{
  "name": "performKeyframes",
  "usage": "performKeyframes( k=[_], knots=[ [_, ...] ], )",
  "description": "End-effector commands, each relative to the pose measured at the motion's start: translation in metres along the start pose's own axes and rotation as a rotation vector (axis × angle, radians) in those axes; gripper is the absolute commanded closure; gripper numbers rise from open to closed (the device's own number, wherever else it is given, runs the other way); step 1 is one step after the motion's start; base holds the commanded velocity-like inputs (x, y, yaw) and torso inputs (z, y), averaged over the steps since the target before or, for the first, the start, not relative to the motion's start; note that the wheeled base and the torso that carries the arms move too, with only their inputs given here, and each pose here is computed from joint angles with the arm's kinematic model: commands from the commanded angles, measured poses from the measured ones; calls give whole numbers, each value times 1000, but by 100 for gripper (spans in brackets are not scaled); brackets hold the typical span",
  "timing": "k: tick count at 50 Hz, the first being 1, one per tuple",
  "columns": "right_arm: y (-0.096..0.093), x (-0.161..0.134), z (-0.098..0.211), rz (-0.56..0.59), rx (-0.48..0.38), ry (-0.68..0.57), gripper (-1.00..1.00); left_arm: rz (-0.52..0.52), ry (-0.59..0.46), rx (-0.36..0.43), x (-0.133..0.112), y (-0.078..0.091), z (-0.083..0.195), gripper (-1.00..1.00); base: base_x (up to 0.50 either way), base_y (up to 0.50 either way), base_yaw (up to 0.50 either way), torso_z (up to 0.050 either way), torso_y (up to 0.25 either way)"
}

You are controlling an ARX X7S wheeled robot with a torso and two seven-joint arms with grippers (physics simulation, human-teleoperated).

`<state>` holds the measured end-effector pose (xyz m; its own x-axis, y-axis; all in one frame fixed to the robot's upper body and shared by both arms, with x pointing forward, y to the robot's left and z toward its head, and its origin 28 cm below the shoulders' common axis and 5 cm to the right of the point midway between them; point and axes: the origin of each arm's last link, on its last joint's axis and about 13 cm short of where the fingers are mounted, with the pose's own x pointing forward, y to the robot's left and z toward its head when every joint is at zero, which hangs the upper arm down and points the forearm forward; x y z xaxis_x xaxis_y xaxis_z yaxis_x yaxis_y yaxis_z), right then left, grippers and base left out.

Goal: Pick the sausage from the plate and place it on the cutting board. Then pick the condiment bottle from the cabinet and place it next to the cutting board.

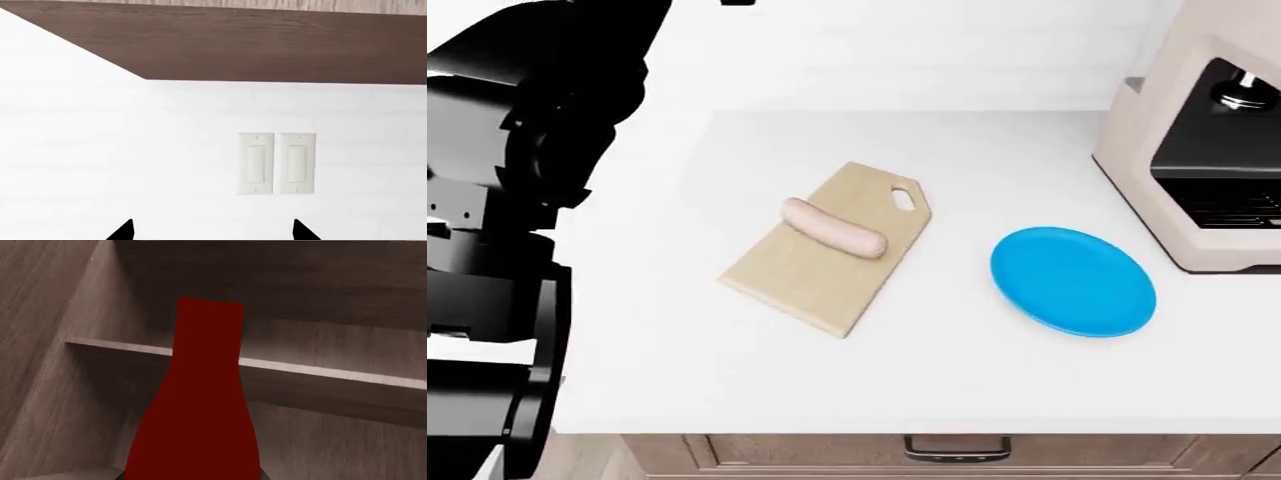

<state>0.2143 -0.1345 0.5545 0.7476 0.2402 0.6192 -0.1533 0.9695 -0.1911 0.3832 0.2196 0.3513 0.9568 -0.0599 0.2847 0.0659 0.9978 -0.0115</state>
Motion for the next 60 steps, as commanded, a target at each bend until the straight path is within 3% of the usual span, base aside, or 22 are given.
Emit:
performKeyframes(
  k=[1, 14, 32, 43, 60],
  knots=[
    [-2, -10, -12, -5, -13, 43, 100, -11, 3, -3, 0, -2, -3, -100, 0, 0, 0, 0, 0],
    [17, -27, -39, 105, 82, 106, 100, -7, -4, -12, -4, 0, -8, -100, 0, 0, 0, 0, 0],
    [39, -43, -71, 226, 142, 131, 100, 4, -8, -33, -8, 5, -12, -100, 0, 0, 0, 0, 0],
    [50, -49, -91, 286, 174, 157, 100, 11, -6, 21, 0, 6, -38, -100, 0, 0, 0, 1, 0],
    [54, -60, -119, 306, 236, 157, 100, 2, 0, 42, -1, 7, -58, -100, 0, 0, 0, 0, 0]
  ],
)
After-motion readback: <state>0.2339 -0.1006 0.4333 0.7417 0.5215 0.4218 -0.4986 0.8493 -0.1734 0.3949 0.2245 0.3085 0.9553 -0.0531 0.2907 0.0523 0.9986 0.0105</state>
